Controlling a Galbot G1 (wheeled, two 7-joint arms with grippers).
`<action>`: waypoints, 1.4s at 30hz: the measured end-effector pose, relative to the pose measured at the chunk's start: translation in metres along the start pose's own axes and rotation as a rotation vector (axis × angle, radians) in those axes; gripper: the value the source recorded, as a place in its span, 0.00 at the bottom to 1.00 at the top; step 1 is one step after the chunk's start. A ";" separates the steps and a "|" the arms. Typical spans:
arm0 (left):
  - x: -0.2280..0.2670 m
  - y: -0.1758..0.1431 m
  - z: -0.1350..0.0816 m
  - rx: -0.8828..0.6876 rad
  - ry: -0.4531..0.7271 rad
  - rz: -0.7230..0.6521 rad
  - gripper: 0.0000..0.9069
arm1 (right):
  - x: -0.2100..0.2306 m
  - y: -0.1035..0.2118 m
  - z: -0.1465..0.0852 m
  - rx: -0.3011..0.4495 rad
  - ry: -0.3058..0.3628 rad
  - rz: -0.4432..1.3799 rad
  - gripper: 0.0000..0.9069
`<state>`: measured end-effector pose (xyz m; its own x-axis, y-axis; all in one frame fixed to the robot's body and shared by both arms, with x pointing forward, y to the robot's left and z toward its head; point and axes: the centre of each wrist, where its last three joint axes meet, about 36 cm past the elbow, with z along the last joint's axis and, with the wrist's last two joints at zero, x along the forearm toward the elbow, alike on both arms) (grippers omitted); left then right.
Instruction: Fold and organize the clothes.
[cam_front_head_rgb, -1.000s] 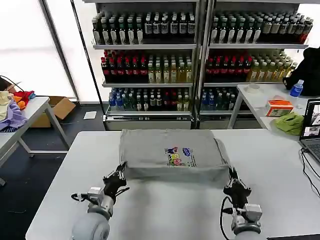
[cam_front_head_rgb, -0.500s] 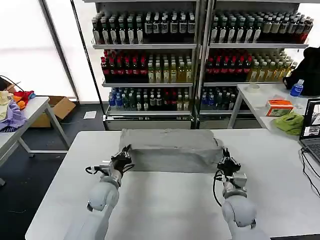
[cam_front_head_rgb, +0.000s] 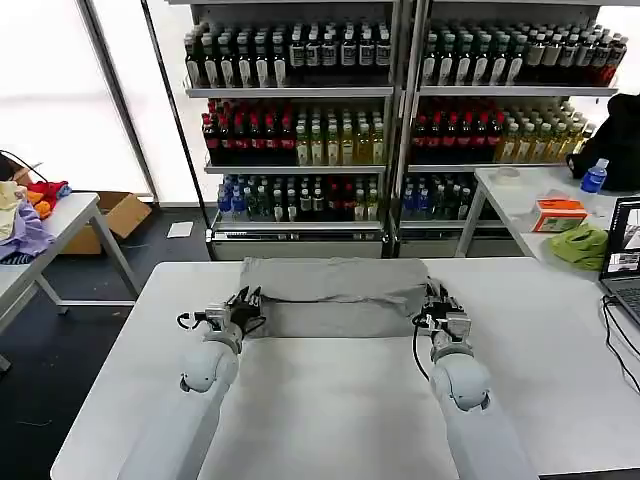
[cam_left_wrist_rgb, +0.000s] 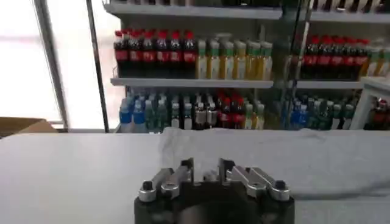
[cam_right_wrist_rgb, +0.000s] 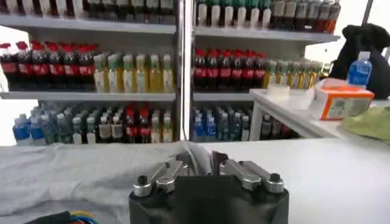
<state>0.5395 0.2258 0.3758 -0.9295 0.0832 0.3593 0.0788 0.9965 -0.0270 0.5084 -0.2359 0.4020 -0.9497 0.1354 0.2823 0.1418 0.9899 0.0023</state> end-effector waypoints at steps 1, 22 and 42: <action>0.001 0.001 -0.001 0.000 0.005 -0.001 1.00 | 0.001 0.000 -0.002 -0.009 0.001 0.002 1.00; 0.045 0.001 -0.001 -0.043 0.067 -0.023 1.00 | 0.061 -0.022 0.020 -0.024 0.104 0.073 1.00; 0.059 -0.004 0.023 -0.092 0.152 -0.040 0.00 | 0.064 -0.030 0.039 -0.026 0.223 0.075 0.00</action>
<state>0.4761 0.2268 0.3760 -0.8679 0.0348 0.4955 0.0817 0.9940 0.0733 0.4321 -0.2557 0.3829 -0.8512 0.1934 0.4880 0.2199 0.9755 -0.0030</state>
